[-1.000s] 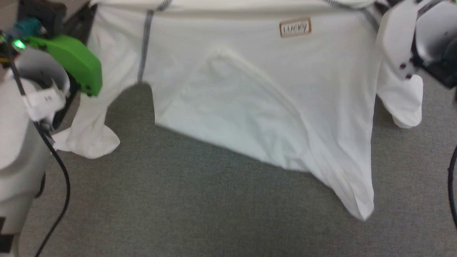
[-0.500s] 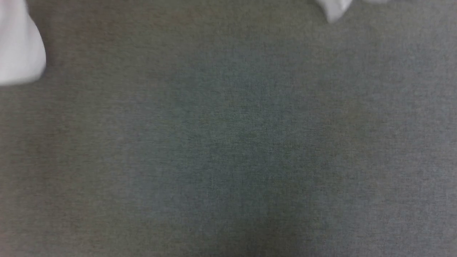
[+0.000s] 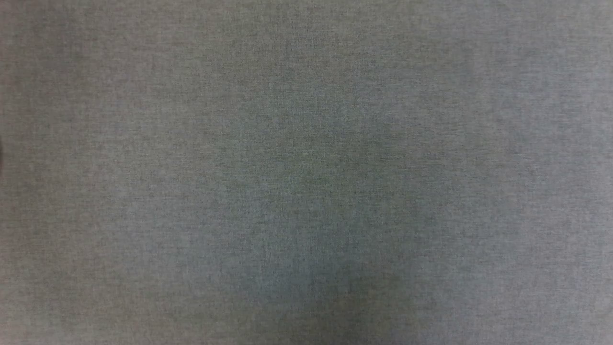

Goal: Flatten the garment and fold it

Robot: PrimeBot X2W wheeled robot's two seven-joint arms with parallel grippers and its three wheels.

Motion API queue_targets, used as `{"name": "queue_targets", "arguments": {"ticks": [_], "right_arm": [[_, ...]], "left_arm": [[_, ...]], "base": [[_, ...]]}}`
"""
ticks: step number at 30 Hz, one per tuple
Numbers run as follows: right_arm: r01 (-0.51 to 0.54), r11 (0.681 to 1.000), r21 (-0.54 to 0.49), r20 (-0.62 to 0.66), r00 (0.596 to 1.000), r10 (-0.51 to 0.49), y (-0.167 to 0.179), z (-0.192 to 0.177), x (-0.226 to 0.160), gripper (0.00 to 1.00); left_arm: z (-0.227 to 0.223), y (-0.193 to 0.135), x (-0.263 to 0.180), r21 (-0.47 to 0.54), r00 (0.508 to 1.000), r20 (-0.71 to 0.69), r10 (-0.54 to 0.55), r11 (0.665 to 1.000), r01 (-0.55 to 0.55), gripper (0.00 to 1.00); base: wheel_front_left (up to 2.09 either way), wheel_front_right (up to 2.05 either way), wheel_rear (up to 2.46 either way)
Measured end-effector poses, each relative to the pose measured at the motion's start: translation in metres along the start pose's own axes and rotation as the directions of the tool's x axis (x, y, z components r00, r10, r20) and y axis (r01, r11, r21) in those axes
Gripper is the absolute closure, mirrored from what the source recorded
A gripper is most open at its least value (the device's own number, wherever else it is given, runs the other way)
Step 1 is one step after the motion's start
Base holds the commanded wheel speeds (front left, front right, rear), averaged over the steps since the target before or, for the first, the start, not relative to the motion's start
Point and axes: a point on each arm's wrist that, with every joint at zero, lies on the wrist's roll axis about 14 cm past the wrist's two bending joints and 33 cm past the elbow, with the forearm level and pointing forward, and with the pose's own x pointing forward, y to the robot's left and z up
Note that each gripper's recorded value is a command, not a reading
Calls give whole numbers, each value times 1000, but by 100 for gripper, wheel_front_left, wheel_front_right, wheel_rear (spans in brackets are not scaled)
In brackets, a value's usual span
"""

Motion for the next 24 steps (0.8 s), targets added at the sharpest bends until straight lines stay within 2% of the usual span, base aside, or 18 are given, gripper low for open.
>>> {"name": "queue_targets", "arguments": {"ticks": [5,9,15,21,24], "right_arm": [[-105,990,91,-129,985,116,42,-57,-29,100],[-173,968,180,-213,954,210,72,-89,-68,100],[-256,922,292,-307,887,344,106,-110,-148,100],[-292,893,343,-355,840,411,116,-111,-229,100],[-275,889,366,-394,820,416,115,-113,-266,100]], "left_arm": [[-57,-27,-42,5,976,-189,-104,994,107,100],[-90,-40,-90,-53,921,-345,-179,984,171,100],[-116,-59,-186,-205,770,-570,-287,957,204,100],[-109,-75,-283,-353,604,-693,-394,915,193,100],[-95,-85,-325,-420,550,-711,-439,892,169,100]], "base": [[0,0,0],[0,0,0],[0,0,0],[0,0,0],[0,0,0]]}}
